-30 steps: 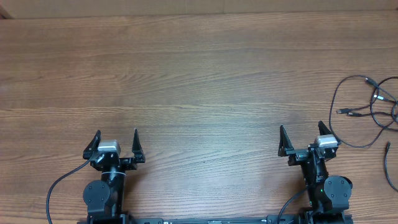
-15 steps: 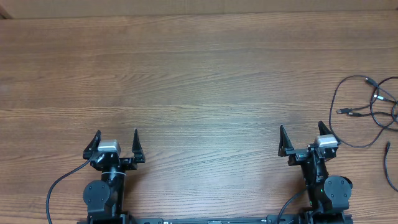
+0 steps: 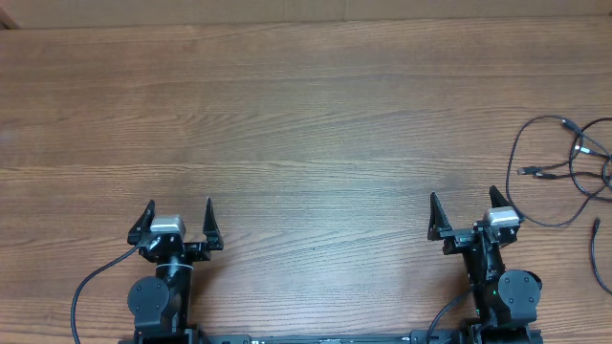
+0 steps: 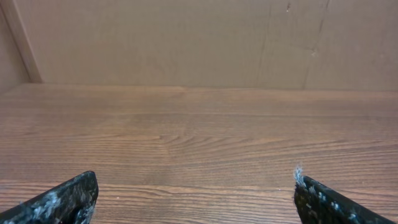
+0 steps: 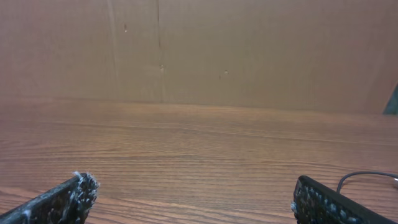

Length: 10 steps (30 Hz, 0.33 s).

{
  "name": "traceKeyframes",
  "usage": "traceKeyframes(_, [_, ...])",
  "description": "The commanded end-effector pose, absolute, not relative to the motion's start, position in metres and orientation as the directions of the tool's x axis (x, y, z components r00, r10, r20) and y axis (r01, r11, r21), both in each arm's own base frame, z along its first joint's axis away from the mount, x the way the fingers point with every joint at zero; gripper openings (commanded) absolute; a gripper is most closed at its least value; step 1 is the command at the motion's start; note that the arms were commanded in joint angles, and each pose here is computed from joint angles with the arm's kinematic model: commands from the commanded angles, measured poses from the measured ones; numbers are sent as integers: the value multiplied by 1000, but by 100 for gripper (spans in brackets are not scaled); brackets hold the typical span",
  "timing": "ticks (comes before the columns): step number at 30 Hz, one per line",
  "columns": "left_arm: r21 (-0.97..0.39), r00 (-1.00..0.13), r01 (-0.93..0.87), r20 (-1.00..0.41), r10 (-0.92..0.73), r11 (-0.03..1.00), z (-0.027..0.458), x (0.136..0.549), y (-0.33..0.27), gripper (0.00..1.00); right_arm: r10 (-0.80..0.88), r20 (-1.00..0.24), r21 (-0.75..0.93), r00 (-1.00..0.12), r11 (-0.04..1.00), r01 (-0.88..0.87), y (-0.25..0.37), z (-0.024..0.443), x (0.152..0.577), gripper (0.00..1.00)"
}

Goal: Untangle cables

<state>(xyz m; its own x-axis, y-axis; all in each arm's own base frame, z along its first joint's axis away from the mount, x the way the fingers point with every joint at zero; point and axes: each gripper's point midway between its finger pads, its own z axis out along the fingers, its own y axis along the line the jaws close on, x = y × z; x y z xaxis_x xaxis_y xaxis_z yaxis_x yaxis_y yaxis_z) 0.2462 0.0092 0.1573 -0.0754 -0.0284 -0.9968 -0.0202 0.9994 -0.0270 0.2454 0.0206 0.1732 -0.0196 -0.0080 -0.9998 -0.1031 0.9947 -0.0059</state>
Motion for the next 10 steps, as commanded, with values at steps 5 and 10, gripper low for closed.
traceKeyframes(5, [-18, -73, -35, -997, -20, 999, 157, 246, 12, 100, 2, -1000, 4, -22, 996, -88, 18, 170, 246, 100])
traceKeyframes(10, [-18, -73, -35, -997, -20, 999, 157, 246, 12, 100, 2, -1000, 4, -22, 996, -88, 18, 170, 246, 100])
